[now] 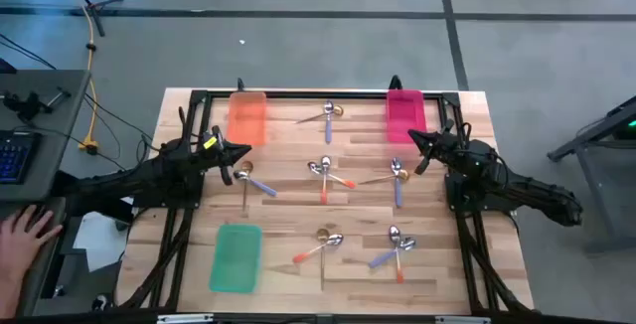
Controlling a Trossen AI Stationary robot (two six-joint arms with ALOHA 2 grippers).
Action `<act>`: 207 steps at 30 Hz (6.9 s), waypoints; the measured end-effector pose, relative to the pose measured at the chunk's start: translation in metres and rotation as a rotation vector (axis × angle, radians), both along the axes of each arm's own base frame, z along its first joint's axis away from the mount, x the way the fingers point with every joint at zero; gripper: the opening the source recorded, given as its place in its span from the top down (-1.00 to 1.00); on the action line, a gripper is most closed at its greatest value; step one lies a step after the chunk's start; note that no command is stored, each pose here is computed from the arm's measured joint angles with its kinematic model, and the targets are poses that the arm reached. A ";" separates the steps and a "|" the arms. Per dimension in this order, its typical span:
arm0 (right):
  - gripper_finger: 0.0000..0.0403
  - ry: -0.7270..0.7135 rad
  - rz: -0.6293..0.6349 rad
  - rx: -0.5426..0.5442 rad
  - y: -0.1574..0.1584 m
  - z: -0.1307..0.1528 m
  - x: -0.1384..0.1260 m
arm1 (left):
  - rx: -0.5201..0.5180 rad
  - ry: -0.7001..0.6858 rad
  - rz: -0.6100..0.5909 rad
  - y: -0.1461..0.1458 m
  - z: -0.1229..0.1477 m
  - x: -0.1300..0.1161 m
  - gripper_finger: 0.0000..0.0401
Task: Sort silverware by color (type)
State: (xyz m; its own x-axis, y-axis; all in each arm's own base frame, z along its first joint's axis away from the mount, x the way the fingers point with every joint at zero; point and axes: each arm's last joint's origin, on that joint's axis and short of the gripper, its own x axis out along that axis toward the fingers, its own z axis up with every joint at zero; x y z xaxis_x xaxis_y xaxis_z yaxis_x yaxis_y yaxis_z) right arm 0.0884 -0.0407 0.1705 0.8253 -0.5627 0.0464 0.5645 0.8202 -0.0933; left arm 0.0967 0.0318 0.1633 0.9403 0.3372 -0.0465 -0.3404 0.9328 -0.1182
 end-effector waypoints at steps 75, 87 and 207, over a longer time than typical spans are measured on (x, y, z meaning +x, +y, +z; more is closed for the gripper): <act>1.00 -0.440 0.292 0.204 0.006 0.048 0.003 | -0.081 -0.070 0.002 0.000 0.004 0.000 1.00; 0.62 0.321 0.262 0.506 0.006 0.035 0.066 | -0.049 -0.056 0.002 0.000 0.003 0.000 1.00; 0.76 0.851 -0.028 0.725 -0.147 0.064 0.135 | -0.119 0.069 0.050 0.004 -0.009 0.008 1.00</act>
